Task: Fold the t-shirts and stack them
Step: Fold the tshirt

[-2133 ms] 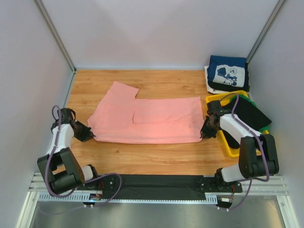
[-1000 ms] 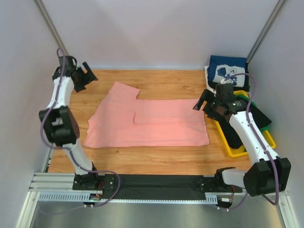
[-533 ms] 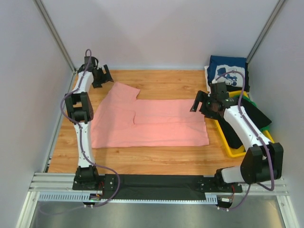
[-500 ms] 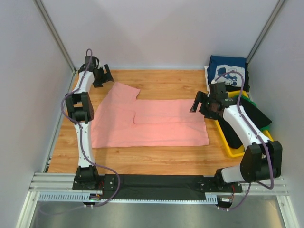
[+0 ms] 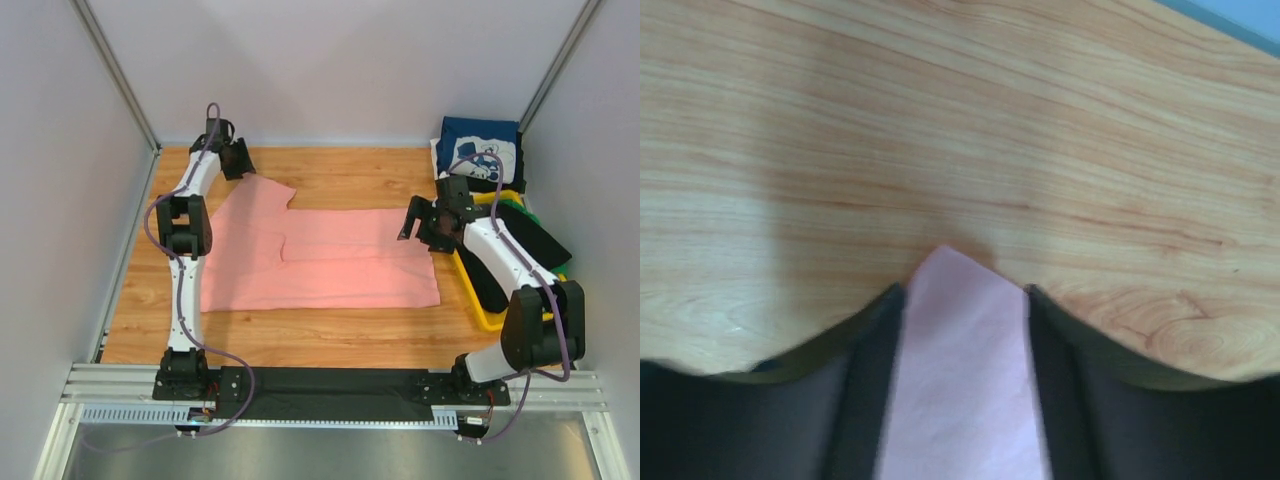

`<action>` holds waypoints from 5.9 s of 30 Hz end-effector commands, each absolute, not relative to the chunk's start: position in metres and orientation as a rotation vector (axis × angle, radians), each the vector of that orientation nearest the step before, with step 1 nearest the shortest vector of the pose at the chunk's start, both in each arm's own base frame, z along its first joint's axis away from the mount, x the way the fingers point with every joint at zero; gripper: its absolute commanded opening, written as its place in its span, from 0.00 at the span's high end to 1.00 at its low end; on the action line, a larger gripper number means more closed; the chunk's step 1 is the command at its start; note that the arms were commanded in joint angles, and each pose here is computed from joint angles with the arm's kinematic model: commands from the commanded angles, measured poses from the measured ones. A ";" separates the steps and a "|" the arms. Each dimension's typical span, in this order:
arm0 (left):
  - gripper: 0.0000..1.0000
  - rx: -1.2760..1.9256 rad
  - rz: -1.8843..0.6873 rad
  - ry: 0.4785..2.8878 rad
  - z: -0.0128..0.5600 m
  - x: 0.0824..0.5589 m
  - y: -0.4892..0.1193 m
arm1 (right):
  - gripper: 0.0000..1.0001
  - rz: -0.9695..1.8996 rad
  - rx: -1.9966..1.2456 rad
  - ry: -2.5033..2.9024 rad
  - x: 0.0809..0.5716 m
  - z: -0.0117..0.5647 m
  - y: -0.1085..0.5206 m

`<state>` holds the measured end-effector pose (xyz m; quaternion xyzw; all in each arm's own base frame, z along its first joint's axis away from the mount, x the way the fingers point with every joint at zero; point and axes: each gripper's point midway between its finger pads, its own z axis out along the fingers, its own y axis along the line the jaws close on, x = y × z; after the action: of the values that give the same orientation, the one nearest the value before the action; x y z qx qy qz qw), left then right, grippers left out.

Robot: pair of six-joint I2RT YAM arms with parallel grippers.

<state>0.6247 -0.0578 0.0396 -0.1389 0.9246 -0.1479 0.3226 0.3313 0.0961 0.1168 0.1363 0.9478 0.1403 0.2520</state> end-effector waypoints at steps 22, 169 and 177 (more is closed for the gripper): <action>1.00 -0.868 -0.061 2.251 0.032 0.575 0.037 | 0.27 -0.071 0.438 2.622 0.497 0.077 0.070; 0.00 -0.076 -0.338 2.104 0.341 0.334 -0.057 | 0.27 0.446 -0.372 2.420 0.312 0.217 0.381; 0.01 -0.215 -0.430 2.113 0.272 0.229 -0.058 | 0.28 0.910 -0.425 2.363 0.410 0.186 0.438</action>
<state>0.2466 -0.0583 0.3176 -0.0564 0.8362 -0.1716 0.5178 0.3893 0.4146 0.1663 -0.1249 0.9214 0.2416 0.2775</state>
